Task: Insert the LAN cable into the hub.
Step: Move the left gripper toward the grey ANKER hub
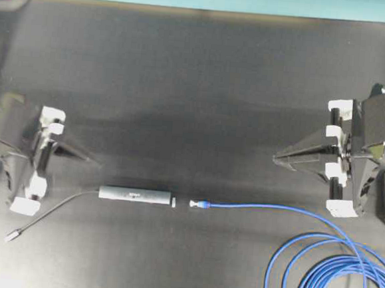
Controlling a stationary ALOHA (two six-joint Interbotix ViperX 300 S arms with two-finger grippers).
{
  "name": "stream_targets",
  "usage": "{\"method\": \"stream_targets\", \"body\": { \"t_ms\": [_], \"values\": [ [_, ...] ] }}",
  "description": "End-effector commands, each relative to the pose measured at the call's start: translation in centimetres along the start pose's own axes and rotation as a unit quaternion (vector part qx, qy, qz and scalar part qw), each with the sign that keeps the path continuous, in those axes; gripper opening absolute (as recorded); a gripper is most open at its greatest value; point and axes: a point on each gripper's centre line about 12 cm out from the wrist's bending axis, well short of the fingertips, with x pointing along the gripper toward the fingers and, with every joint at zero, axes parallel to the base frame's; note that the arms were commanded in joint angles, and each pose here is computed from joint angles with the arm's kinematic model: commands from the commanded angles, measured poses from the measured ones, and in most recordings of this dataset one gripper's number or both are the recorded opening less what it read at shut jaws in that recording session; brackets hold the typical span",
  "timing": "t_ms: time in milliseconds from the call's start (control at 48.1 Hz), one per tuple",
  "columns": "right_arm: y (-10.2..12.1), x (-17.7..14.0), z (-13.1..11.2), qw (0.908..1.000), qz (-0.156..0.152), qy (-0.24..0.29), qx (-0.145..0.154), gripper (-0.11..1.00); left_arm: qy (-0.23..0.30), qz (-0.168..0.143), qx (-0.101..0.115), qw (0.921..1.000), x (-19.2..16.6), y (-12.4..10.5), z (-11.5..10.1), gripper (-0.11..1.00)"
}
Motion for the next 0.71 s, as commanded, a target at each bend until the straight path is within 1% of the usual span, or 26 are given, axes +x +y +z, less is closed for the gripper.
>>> {"method": "stream_targets", "body": {
  "t_ms": [0,145,249,415,686],
  "values": [
    [0.3,0.0,0.7,0.9999,0.005,-0.008,0.005,0.01,0.000,-0.002,-0.010,1.0000,0.6,0.1,-0.8,0.81],
    [0.4,0.0,0.8,0.9999,0.006,-0.010,0.007,0.01,-0.004,-0.003,-0.016,0.9999,1.3,0.5,-2.3,0.74],
    [0.4,-0.1,0.8,0.9999,0.007,-0.011,0.009,0.01,-0.010,-0.002,-0.021,0.9997,1.7,0.9,-3.5,0.75],
    [0.5,-0.1,0.9,0.9998,0.008,-0.012,0.010,0.01,-0.015,-0.004,-0.024,0.9996,3.1,1.1,-4.7,0.76],
    [0.7,-0.1,0.8,0.9993,0.012,-0.009,0.034,0.01,-0.003,-0.002,-0.027,0.9996,5.9,1.5,-6.6,0.76]
  ]
}}
